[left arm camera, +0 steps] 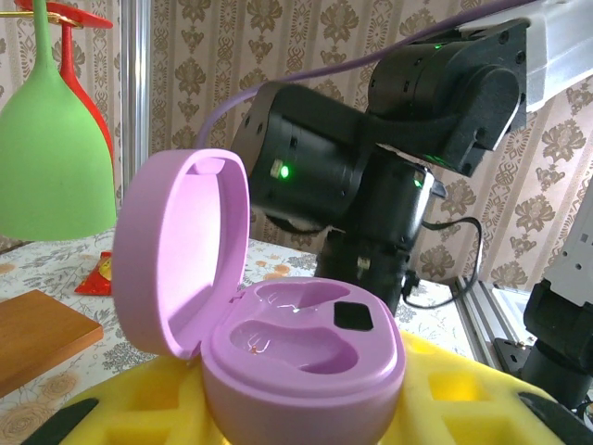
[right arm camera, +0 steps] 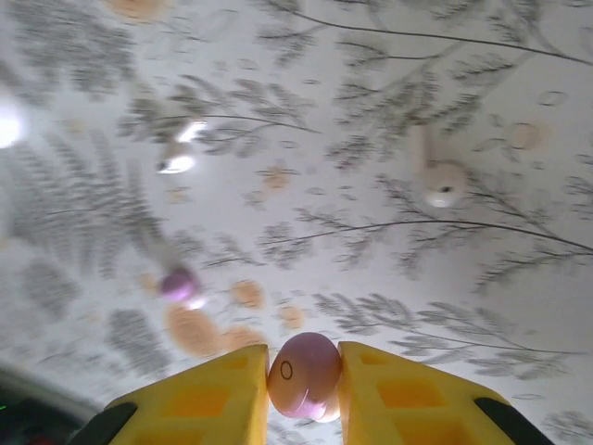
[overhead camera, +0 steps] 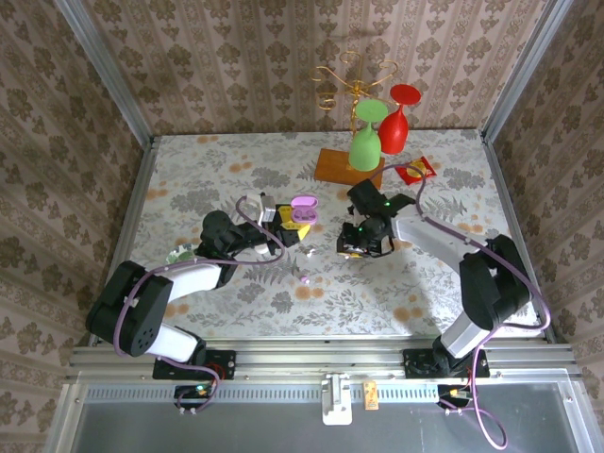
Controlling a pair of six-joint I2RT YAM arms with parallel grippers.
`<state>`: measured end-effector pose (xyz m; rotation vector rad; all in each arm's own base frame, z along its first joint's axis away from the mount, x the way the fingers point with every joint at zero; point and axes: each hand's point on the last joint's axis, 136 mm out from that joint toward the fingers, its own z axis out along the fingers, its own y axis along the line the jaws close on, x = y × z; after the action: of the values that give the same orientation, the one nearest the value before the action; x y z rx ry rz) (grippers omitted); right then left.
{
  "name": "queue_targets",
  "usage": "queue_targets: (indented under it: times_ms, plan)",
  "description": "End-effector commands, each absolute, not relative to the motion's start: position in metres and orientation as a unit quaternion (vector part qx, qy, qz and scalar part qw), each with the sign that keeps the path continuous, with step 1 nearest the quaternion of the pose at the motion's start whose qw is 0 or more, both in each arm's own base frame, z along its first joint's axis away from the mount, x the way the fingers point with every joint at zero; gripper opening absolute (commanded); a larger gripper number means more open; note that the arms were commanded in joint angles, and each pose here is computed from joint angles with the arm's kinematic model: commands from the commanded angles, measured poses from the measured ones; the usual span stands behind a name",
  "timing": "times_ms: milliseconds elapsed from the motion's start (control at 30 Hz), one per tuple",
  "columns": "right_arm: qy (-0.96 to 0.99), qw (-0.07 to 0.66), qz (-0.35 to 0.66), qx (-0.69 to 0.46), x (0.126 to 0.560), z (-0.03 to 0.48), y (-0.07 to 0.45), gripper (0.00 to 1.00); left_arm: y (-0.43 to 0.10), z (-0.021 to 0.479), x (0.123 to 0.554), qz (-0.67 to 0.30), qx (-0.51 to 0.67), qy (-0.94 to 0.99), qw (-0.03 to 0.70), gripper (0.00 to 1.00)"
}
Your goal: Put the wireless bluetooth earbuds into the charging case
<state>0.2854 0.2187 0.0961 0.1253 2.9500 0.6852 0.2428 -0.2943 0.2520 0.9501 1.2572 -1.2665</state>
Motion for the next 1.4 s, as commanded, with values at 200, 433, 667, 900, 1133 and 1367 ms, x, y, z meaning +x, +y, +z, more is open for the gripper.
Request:
queue_targets:
  times_ms: [200,433,667,900,1133,1367]
  plan:
    - [0.917,0.076,0.391,-0.026,0.279,0.157,0.241,0.25,-0.29,0.266,0.237,-0.529,0.41,0.5,0.55,0.31]
    - [0.889,0.115,0.438,-0.071,0.275,0.186,0.245,0.25,-0.29,0.267,0.238,-0.53,0.409,0.5,0.55,0.31]
    - [0.85,0.135,0.499,-0.1,0.269,0.221,0.25,0.25,-0.29,0.266,0.238,-0.53,0.408,0.503,0.548,0.31]
    - [0.826,0.159,0.522,-0.141,0.264,0.245,0.254,0.25,-0.291,0.263,0.238,-0.532,0.407,0.506,0.543,0.31]
    - [0.81,0.211,0.514,-0.186,0.266,0.274,0.263,0.24,-0.291,0.259,0.238,-0.531,0.41,0.507,0.541,0.31]
    - [0.806,0.248,0.493,-0.215,0.274,0.291,0.279,0.22,-0.292,0.256,0.237,-0.533,0.413,0.508,0.536,0.31]
